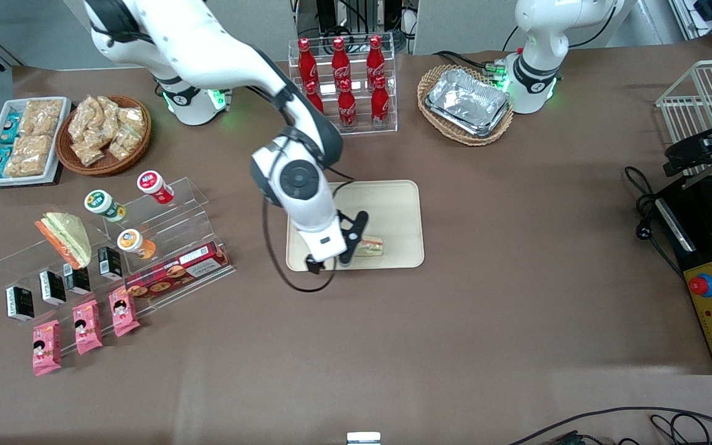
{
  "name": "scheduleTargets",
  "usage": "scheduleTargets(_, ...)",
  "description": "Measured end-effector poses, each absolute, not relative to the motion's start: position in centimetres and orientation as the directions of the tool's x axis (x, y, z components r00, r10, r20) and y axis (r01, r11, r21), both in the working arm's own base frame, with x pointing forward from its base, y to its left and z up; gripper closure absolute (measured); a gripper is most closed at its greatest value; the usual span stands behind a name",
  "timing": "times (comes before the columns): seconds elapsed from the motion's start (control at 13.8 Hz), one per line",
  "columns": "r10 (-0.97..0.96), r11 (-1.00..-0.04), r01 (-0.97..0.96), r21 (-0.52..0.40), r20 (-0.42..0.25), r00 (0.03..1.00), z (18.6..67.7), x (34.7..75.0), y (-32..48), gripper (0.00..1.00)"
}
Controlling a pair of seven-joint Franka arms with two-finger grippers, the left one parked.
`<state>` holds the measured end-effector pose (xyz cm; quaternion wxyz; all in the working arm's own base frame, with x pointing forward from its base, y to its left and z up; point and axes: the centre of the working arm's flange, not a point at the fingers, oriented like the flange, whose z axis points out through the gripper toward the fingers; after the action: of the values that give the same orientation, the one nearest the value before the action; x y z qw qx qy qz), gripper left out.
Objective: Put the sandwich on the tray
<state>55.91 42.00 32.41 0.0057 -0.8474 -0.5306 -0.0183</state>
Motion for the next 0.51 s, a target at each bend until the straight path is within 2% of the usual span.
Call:
scheduleTargets(0.29, 0.843, -0.538, 0.842, -0.033, -0.002, 0.538, 41.4, 58.1, 33.8, 0.0)
scheduleTargets(0.51, 0.797, -0.604, 0.796, -0.05, -0.017, 0.604, 45.3, 59.1, 28.2, 0.0)
